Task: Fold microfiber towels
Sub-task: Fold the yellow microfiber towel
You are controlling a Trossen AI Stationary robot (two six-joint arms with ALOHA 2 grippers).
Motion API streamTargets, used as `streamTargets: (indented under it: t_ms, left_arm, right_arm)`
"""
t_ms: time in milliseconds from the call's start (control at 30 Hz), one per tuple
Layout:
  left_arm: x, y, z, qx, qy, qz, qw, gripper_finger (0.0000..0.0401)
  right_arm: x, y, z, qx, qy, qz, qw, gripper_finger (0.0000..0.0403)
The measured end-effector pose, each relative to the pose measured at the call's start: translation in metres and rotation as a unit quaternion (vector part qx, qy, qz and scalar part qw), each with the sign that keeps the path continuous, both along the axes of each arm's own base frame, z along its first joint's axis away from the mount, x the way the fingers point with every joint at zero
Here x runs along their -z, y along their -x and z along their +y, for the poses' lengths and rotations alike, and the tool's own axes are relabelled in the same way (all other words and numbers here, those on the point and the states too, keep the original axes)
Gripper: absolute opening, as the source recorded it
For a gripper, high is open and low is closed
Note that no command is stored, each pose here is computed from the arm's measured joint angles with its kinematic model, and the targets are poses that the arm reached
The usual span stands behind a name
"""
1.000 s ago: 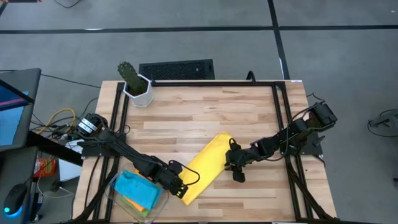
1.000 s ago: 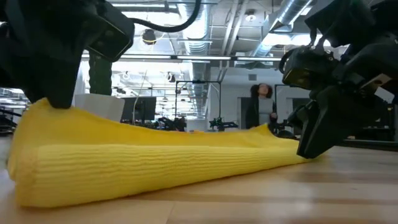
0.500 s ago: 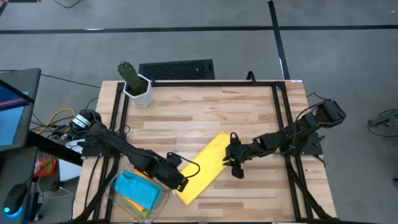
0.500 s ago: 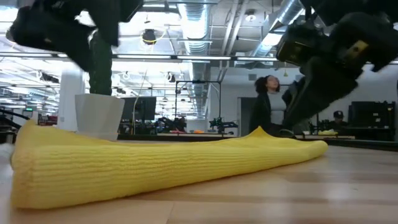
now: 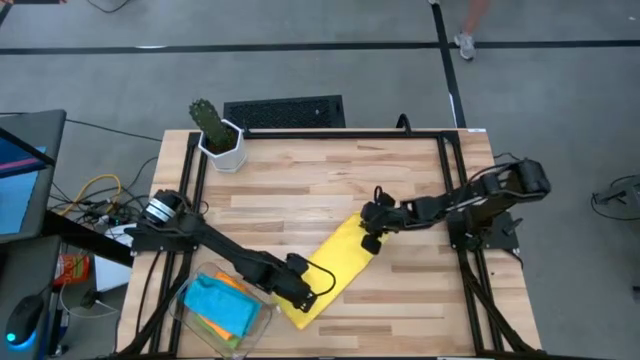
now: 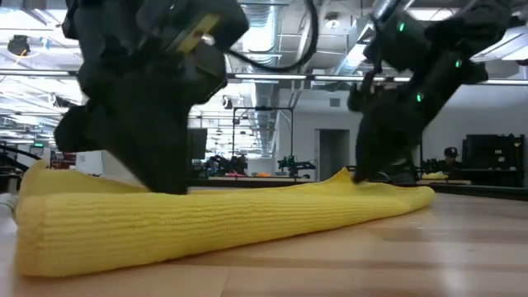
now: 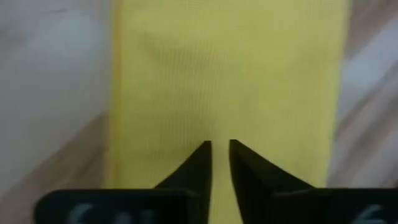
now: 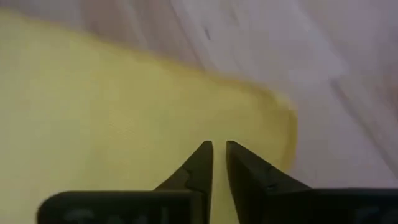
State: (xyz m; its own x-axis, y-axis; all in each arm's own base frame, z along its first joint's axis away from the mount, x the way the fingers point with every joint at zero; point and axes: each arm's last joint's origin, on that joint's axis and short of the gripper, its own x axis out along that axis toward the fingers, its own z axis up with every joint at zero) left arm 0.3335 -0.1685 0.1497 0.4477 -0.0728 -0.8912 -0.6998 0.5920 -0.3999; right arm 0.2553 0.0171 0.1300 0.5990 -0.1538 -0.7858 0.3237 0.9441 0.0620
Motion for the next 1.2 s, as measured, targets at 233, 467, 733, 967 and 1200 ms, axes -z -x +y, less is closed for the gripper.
streamTargets:
  t_ms: [233,467,733,967,1200]
  left_arm:
    - [0.009,0.0,0.026,0.048,-0.041,0.074,0.995,0.0007]
    - [0.007,-0.011,0.085,0.073,-0.065,0.108,0.989,0.0002]
    - [-0.028,-0.014,0.169,0.063,-0.102,0.068,0.99,0.0001]
    - [-0.1,0.008,0.189,-0.026,-0.099,-0.064,0.993,0.0001]
    - [-0.108,0.016,0.116,-0.006,-0.082,-0.101,0.991,0.0]
  right_arm:
    - [0.023,0.002,-0.003,0.049,0.008,0.065,0.997,0.0022]
    - [0.017,0.014,-0.016,0.18,-0.008,0.071,0.981,0.0018]
    - [0.016,0.019,-0.021,0.247,-0.035,0.072,0.966,0.0035]
    - [0.006,0.009,-0.023,0.238,-0.059,0.001,0.969,0.0022]
    - [0.0,0.01,-0.022,0.274,-0.079,-0.025,0.958,0.0023]
